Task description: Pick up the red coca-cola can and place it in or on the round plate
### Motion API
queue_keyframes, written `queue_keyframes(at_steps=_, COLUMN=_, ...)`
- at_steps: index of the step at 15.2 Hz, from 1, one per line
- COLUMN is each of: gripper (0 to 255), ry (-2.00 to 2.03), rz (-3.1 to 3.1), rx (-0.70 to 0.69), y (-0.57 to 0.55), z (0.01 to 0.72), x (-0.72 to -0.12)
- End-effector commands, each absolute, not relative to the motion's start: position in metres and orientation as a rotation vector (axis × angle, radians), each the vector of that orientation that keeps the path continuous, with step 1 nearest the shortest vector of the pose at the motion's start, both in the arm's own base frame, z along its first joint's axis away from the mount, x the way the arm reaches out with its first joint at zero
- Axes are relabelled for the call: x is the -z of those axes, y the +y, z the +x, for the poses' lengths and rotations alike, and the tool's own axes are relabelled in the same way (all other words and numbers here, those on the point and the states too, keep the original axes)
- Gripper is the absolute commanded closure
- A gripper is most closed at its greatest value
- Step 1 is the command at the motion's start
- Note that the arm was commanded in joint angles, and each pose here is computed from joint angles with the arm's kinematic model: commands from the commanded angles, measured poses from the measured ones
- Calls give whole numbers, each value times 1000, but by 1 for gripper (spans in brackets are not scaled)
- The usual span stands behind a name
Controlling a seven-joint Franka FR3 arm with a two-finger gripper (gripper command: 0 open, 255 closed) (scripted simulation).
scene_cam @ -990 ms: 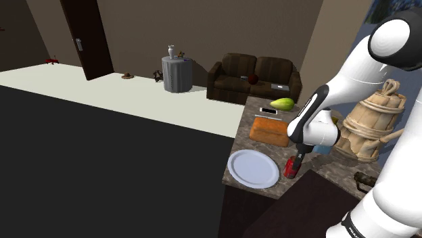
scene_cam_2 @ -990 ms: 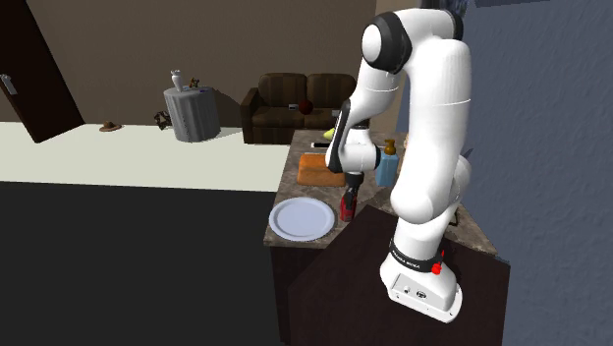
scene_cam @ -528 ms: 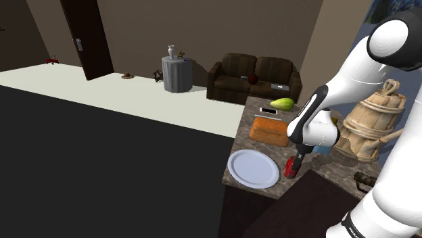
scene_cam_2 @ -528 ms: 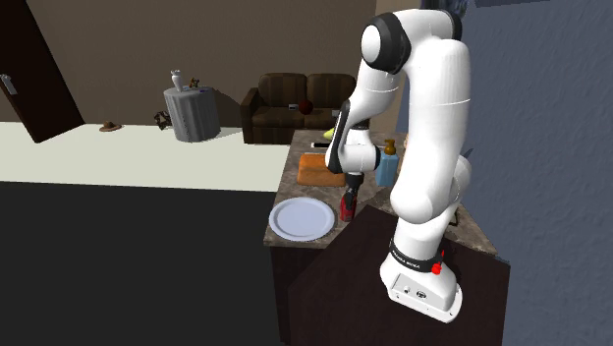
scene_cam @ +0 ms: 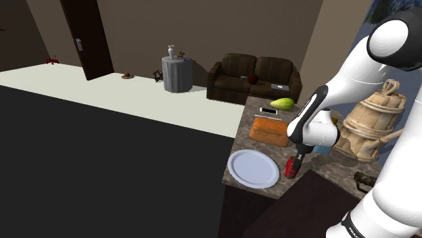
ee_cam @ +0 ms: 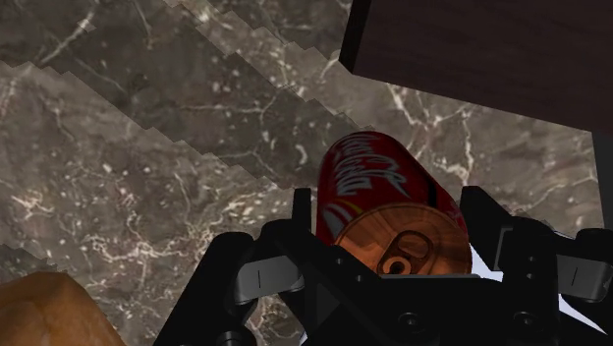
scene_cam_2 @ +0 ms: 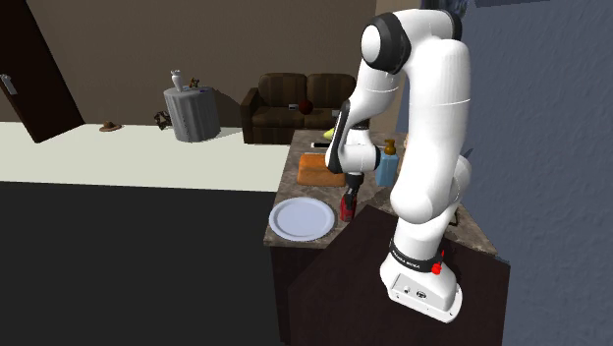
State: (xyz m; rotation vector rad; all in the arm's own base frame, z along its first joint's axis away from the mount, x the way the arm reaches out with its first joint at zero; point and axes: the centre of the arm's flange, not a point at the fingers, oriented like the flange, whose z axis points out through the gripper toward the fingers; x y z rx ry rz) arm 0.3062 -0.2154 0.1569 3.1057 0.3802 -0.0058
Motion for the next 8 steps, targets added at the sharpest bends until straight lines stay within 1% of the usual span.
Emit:
queue_keyframes(at_steps=1, gripper=255, ry=380, rz=3105, rx=5, y=-215, z=306, x=-157)
queue_keyframes(at_steps=8, gripper=255, ry=380, rz=3105, rx=5, y=-215, z=306, x=-189)
